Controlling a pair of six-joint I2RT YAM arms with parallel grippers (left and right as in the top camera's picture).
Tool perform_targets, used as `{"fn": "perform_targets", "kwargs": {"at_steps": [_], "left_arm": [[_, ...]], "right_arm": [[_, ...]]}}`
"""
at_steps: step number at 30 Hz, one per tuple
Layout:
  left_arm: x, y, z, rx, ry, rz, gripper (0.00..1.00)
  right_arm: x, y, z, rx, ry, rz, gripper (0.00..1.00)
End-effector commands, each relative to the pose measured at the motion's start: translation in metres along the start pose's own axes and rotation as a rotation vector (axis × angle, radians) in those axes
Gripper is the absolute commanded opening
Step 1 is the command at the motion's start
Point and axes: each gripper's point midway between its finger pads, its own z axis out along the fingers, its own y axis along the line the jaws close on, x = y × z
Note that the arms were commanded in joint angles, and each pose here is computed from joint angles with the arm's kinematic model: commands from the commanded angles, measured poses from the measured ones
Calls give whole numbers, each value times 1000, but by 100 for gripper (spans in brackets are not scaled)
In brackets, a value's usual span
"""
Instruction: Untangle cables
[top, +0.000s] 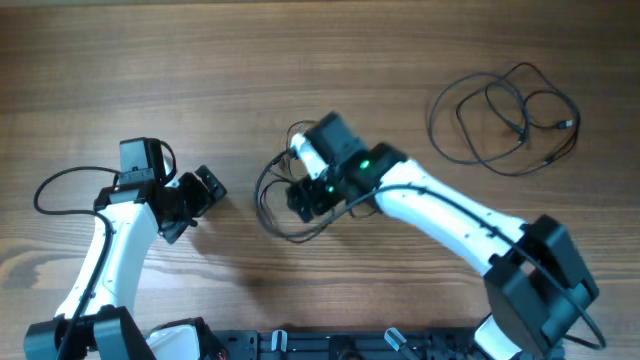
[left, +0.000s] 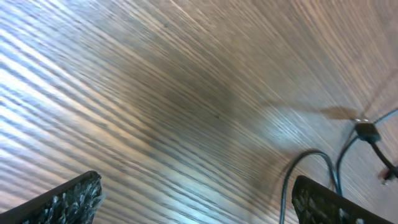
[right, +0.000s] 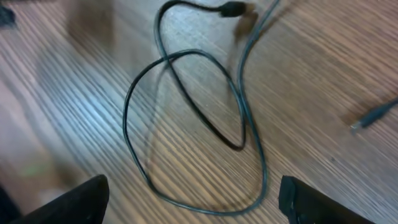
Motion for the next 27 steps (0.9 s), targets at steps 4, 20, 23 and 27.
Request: {"fn": "perform_targets", "kwargs": {"at_steps": [4,20,23,27], "left_arm": [[-5,8,-4,-42,-32,0,100],[-3,10,-4,-48,-23,-2,100],[-3,9,-4,-47,-23,-2,100],[-3,9,-4,-47,-22,-2,100]], "right_arm": [[-11,-6,33,101,-69,-88,66],[-26,-29,12,143,-120,10,4],[-55,-77,-73,216,-272,142,4],[-77,-143,-237,320,-703,387,4]]}}
